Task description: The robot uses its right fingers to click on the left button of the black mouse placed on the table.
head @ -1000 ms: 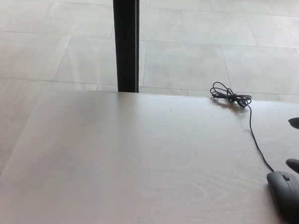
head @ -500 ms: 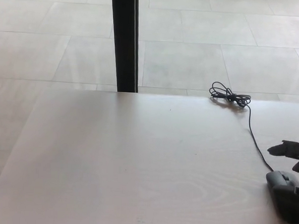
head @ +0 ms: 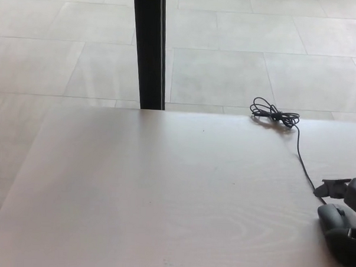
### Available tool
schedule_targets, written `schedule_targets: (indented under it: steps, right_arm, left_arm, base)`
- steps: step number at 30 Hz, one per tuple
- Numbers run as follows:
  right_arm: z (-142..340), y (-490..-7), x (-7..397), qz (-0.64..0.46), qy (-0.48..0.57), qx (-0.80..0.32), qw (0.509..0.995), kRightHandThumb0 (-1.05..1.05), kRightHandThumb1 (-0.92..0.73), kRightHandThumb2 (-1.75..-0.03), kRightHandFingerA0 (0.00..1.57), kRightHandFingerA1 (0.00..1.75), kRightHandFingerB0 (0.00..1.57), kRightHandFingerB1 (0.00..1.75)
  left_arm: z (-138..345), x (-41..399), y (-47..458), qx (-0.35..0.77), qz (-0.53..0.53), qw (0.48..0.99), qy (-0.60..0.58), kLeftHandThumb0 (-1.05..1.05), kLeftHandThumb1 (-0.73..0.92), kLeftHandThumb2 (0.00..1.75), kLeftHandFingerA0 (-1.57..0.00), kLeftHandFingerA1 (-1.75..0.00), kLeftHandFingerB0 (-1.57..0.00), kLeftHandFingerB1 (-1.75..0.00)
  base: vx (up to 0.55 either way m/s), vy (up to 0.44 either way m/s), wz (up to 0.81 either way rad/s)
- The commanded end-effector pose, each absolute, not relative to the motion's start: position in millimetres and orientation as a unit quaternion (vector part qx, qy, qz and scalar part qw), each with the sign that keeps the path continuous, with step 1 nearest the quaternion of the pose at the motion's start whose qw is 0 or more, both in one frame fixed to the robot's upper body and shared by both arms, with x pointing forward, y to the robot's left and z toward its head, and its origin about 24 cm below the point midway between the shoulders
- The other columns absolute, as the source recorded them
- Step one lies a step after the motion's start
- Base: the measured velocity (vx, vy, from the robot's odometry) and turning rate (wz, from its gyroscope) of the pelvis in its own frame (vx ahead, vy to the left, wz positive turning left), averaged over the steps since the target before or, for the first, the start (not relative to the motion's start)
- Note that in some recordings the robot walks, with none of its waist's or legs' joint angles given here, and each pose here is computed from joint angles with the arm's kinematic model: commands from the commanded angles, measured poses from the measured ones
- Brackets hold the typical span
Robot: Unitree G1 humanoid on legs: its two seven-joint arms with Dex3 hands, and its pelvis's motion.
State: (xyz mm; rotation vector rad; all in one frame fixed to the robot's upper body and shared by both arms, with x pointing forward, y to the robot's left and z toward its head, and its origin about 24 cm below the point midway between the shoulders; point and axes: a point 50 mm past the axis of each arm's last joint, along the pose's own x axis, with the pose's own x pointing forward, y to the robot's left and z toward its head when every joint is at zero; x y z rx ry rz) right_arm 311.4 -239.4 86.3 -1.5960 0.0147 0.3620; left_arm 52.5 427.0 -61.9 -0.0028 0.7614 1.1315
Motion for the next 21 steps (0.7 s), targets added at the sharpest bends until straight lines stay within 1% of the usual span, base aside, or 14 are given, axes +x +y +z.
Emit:
schedule_targets:
  steps: [1, 3, 5, 7, 10, 11, 12, 13, 14, 16, 17, 18, 20, 21]
  right_arm:
    - [108, -251, 316, 0.158, -0.054, -0.839, 0.518, -0.17, -0.61, -0.77, 0.35, 0.48, 0.47, 0.38]
    - [110, -251, 318, 0.157, -0.05, -0.849, 0.502, -0.2, -0.64, -0.73, 0.32, 0.48, 0.45, 0.37]
    - [110, -251, 319, 0.158, -0.049, -0.85, 0.5, -0.2, -0.63, -0.7, 0.33, 0.48, 0.47, 0.38]
    - [110, -252, 320, 0.153, -0.052, -0.851, 0.5, -0.22, -0.64, -0.68, 0.35, 0.48, 0.48, 0.39]
    - [111, -253, 321, 0.153, -0.041, -0.851, 0.501, -0.21, -0.64, -0.71, 0.32, 0.49, 0.47, 0.39]
    - [112, -253, 321, 0.15, -0.046, -0.849, 0.504, -0.22, -0.64, -0.68, 0.34, 0.49, 0.48, 0.4]
    - [112, -254, 323, 0.15, -0.041, -0.848, 0.506, -0.23, -0.65, -0.66, 0.33, 0.48, 0.48, 0.39]
    - [113, -253, 323, 0.151, -0.038, -0.848, 0.507, -0.23, -0.64, -0.66, 0.32, 0.49, 0.47, 0.39]
    - [112, -251, 324, 0.149, -0.043, -0.846, 0.509, -0.24, -0.66, -0.67, 0.33, 0.49, 0.48, 0.39]
    - [112, -251, 325, 0.15, -0.04, -0.839, 0.521, -0.24, -0.68, -0.68, 0.32, 0.48, 0.46, 0.39]
    - [111, -250, 326, 0.15, -0.035, -0.836, 0.527, -0.25, -0.7, -0.68, 0.31, 0.48, 0.45, 0.38]
    - [108, -251, 326, 0.147, -0.03, -0.823, 0.547, -0.36, -0.76, -0.62, 0.35, 0.46, 0.47, 0.36]
    - [104, -253, 326, 0.143, -0.021, -0.811, 0.567, -0.41, -0.75, -0.61, 0.34, 0.45, 0.48, 0.36]
    - [99, -255, 325, 0.141, -0.013, -0.797, 0.587, -0.45, -0.73, -0.62, 0.35, 0.46, 0.48, 0.37]
  left_arm:
    - [-45, 53, 442, 0.008, 0.542, 0.78, 0.314, -0.43, 0.45, 0.54, -0.96, -1.28, -0.74, -0.52]
    - [-46, 51, 442, 0.008, 0.541, 0.78, 0.315, -0.47, 0.46, 0.55, -0.96, -1.15, -0.74, -0.5]
    - [-46, 49, 442, 0.007, 0.541, 0.78, 0.315, -0.46, 0.44, 0.54, -0.91, -1.26, -0.76, -0.51]
    - [-46, 47, 442, 0.008, 0.539, 0.779, 0.32, -0.46, 0.45, 0.54, -0.92, -1.13, -0.75, -0.49]
    - [-47, 46, 442, 0.006, 0.54, 0.777, 0.323, -0.44, 0.46, 0.54, -0.91, -1.17, -0.76, -0.5]
    - [-47, 46, 442, 0.004, 0.54, 0.779, 0.318, -0.45, 0.44, 0.55, -0.89, -1.04, -0.74, -0.51]
    - [-47, 46, 441, 0.004, 0.541, 0.78, 0.314, -0.48, 0.36, 0.82, -0.88, -1.05, -0.64, -0.63]
    - [-48, 46, 441, -0.012, 0.547, 0.778, 0.31, -0.44, 0.44, 0.54, -0.9, -1.14, -0.75, -0.52]
    - [-48, 46, 440, -0.011, 0.547, 0.778, 0.308, -0.47, 0.37, 0.82, -0.87, -0.98, -0.68, -0.64]
    - [-48, 45, 440, -0.009, 0.546, 0.78, 0.307, -0.47, 0.37, 0.82, -0.92, -1.03, -0.68, -0.64]
    - [-48, 45, 440, -0.007, 0.547, 0.779, 0.308, -0.53, 0.36, 0.71, -0.96, -1.33, -0.72, -0.61]
    - [-48, 46, 441, -0.008, 0.549, 0.777, 0.309, -0.43, 0.46, 0.55, -0.85, -1.22, -0.77, -0.53]
    - [-48, 46, 441, -0.01, 0.549, 0.778, 0.306, -0.42, 0.45, 0.55, -0.9, -1.3, -0.78, -0.54]
    - [-47, 46, 441, -0.011, 0.547, 0.78, 0.304, -0.45, 0.46, 0.54, -0.91, -1.12, -0.78, -0.52]
  base:
    - [0.0, 0.0, 0.0]
    - [0.0, 0.0, 0.0]
    - [0.0, 0.0, 0.0]
    - [0.0, 0.0, 0.0]
    - [0.0, 0.0, 0.0]
    - [0.0, 0.0, 0.0]
    - [0.0, 0.0, 0.0]
    - [0.0, 0.0, 0.0]
    - [0.0, 0.0, 0.0]
    - [0.0, 0.0, 0.0]
    - [0.0, 0.0, 0.0]
    - [0.0, 0.0, 0.0]
    - [0.0, 0.0, 0.0]
    - [0.0, 0.0, 0.0]
